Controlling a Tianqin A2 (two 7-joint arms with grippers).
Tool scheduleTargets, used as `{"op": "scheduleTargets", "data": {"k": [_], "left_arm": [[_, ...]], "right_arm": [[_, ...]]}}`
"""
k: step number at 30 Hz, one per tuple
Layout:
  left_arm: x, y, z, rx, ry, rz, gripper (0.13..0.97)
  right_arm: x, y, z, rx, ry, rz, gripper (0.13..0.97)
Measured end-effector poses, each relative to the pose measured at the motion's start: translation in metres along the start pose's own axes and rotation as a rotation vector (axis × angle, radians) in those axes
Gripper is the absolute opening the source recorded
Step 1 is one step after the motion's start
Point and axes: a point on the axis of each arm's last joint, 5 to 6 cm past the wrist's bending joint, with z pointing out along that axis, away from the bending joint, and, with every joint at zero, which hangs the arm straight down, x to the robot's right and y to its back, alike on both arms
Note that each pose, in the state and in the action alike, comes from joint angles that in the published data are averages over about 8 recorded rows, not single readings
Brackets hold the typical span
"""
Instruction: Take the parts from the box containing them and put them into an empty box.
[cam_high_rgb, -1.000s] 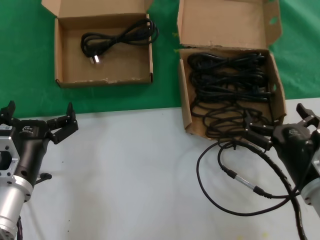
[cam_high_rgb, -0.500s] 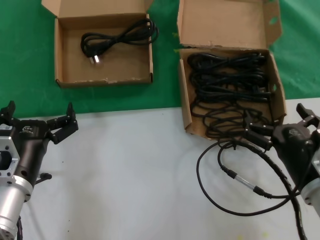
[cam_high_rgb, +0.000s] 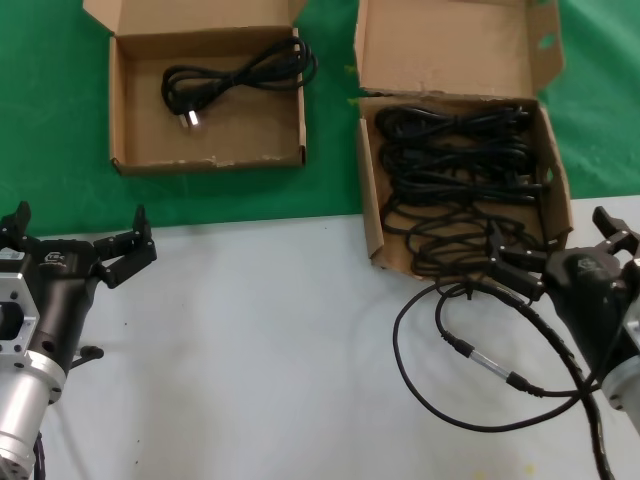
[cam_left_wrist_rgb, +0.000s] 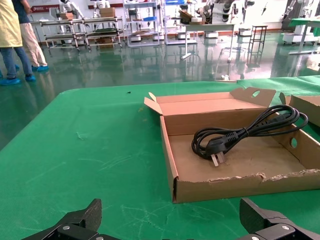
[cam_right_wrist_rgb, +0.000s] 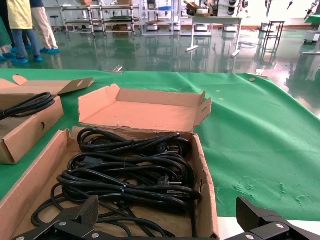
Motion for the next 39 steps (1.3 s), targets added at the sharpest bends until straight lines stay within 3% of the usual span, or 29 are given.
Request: {"op": "scheduleTargets", "data": {"k": [39], "left_arm": [[0.0000, 0.0000, 0.0000, 0.000, 0.000, 0.000, 0.966]], "right_arm": [[0.0000, 0.0000, 0.0000, 0.000, 0.000, 0.000, 0.966]]}}
